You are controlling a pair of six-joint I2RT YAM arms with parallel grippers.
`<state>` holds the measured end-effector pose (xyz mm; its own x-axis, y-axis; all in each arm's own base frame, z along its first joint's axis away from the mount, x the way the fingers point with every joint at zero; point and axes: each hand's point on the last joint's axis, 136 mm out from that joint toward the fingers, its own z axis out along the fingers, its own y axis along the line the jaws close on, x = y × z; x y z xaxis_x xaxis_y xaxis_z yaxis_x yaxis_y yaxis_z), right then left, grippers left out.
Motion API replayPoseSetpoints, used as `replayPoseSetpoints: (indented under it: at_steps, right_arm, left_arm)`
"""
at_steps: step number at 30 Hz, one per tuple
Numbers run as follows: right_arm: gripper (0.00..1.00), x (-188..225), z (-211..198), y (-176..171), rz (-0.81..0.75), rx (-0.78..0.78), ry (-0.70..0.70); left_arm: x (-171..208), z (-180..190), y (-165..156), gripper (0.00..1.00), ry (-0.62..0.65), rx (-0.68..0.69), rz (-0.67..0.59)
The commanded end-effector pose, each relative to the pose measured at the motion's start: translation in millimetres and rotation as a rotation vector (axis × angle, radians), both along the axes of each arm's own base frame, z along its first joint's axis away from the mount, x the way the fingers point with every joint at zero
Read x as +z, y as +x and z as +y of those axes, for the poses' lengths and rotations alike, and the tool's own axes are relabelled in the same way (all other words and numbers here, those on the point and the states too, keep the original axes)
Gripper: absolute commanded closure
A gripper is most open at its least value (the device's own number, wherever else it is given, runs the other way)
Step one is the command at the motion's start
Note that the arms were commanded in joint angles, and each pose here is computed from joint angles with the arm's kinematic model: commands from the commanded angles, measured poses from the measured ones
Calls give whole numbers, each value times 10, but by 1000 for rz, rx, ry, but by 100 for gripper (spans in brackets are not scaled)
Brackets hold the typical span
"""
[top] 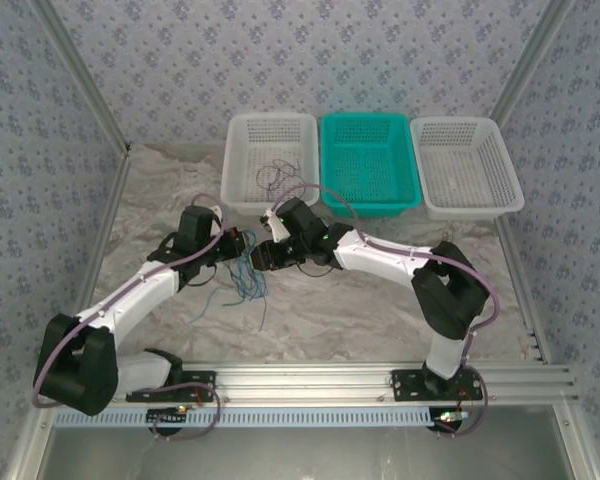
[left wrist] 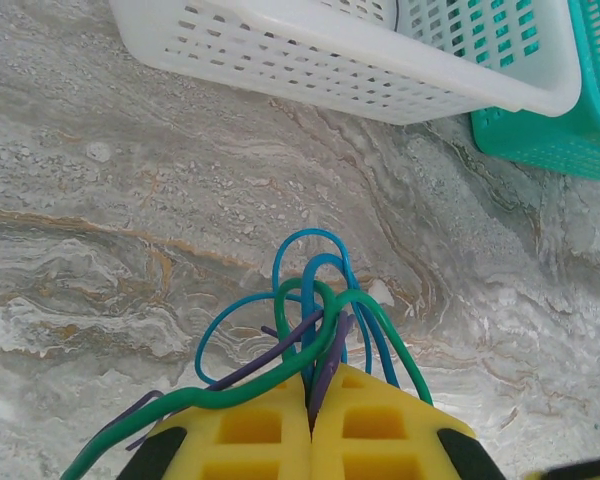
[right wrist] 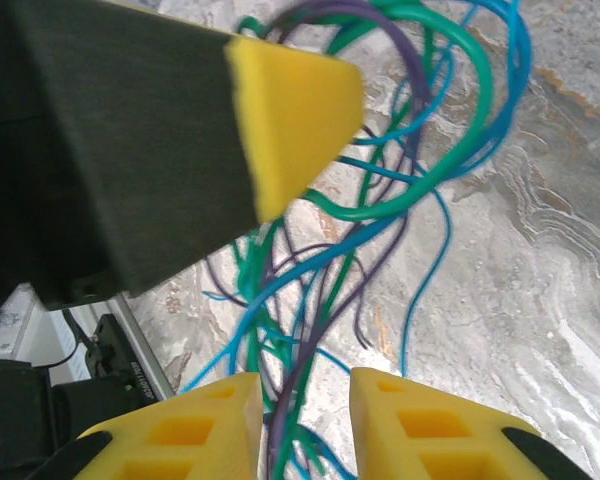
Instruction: Untangle the cables
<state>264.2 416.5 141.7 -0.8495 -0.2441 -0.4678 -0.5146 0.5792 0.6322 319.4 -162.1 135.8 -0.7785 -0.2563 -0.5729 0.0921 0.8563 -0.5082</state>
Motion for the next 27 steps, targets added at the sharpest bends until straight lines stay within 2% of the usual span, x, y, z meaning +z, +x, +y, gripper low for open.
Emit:
replayPoseSetpoints:
  at_steps: [1, 2, 4, 5, 7, 10, 14, 17, 27]
  right_arm:
    - [70, 150, 70, 86, -29, -10, 23]
    - [77, 124, 66, 81, -26, -9, 17]
    - [99, 94, 57, 90, -22, -13, 15]
    - [100, 91, 51, 101, -21, -18, 14]
    - [100, 88, -31, 160, -34, -62, -2]
    - [100, 124, -327, 374, -95, -211, -40]
    - [100, 96, -1000, 666, -133, -478, -84]
    - [100, 136, -1436, 804, -148, -628, -79]
    - [100, 361, -2351, 813, -250, -962, -124]
  left_arm:
    - [183, 17, 16, 95, 12, 0, -52]
    - [189, 17, 17, 95, 11, 0, -54]
    - [190, 17, 16, 95, 10, 0, -54]
    - [190, 16, 16, 95, 10, 0, -54]
    - [178, 40, 13, 95, 21, 9, -51]
    - [111, 167, -9, 95, 75, 57, -27]
    - [-27, 419, -68, 96, 171, 149, 21]
    - [-120, 590, -101, 97, 194, 212, 55]
    - [-374, 990, -173, 98, 194, 361, 134]
